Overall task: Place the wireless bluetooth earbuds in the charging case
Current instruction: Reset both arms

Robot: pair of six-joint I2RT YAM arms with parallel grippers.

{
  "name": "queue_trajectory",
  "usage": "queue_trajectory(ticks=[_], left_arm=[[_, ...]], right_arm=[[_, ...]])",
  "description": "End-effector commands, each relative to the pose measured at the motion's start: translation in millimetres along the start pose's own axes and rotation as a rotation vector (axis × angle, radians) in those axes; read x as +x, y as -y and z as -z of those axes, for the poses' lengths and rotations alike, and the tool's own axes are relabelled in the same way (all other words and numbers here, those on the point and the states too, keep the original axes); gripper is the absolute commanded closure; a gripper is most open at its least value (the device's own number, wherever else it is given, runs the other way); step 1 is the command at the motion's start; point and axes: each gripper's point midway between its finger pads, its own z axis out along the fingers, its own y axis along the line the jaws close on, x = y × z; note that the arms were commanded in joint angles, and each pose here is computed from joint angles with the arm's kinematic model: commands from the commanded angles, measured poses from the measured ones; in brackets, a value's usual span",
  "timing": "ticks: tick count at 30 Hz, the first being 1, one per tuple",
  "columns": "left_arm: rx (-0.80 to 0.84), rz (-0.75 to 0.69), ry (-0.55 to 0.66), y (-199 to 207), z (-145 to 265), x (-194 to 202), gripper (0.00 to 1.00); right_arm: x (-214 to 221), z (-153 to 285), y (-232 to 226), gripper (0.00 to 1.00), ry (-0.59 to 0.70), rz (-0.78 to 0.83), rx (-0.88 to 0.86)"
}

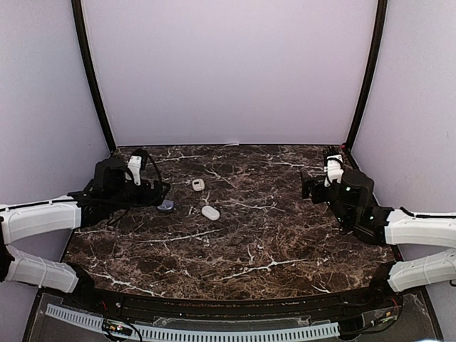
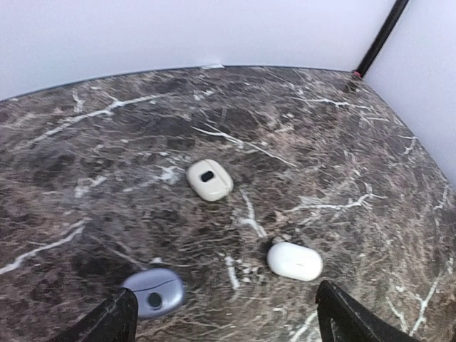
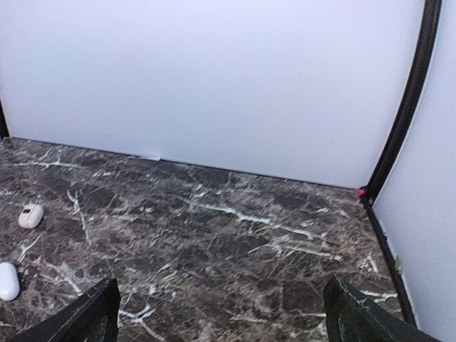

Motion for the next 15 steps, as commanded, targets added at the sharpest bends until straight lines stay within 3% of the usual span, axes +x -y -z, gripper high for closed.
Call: queue_trajectory(ticks=[1,5,9,15], left_arm=[[-0.207,-0.137,0.174,-42.0,32.5,-5.6,0.01],[-0.346,-0.179,0.376,-68.6,70.4,-16.7,0.01],[-0.455,-0.203,0.494,-94.2,92.4,-11.7,0.01],[-0.542,-0.167,0.483,-138.2,92.2,9.4,0.01]], right_arm=[[-19.8,12.5,41.8,0.0,0.133,0.086,0.199],[-9.3,20.6,70.8,0.0,0.182,0.106,0.3],[4.9,18.9,90.4,0.02,0.195,0.114,0.28],[25.9,19.7,112.5,0.06,0.226,0.174,0.268]])
